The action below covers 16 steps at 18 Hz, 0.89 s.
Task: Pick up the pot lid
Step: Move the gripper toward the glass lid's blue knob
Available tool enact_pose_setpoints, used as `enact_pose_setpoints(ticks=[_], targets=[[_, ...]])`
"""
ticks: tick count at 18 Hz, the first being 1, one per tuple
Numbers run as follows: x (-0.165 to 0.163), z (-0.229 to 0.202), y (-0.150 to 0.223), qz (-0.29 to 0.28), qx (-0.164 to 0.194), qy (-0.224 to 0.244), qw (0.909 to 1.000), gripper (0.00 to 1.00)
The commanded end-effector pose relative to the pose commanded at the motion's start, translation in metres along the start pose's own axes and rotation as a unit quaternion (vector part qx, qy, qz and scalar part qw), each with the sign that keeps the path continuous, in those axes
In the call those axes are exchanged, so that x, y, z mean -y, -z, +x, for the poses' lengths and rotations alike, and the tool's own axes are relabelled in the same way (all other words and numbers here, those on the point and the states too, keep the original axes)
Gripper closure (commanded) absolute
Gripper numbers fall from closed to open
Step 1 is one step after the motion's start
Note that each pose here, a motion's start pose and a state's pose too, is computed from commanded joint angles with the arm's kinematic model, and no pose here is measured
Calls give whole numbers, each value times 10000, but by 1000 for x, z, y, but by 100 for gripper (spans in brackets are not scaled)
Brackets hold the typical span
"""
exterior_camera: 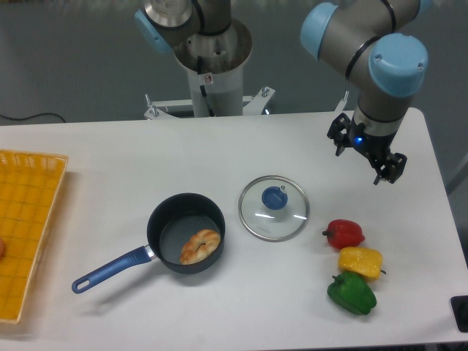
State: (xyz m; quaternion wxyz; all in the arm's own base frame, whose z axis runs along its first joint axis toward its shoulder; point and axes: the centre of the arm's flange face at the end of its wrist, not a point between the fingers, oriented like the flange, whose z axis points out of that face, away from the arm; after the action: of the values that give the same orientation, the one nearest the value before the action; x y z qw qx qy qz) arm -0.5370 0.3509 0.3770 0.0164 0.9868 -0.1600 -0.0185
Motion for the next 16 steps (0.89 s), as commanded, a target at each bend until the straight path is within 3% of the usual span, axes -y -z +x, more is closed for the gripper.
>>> enact_pose_setpoints(ticks=[11,16], targets=[[-1,-15,-31,10,67,-67,10000,0],[0,3,-69,340,137,459,9983,0]])
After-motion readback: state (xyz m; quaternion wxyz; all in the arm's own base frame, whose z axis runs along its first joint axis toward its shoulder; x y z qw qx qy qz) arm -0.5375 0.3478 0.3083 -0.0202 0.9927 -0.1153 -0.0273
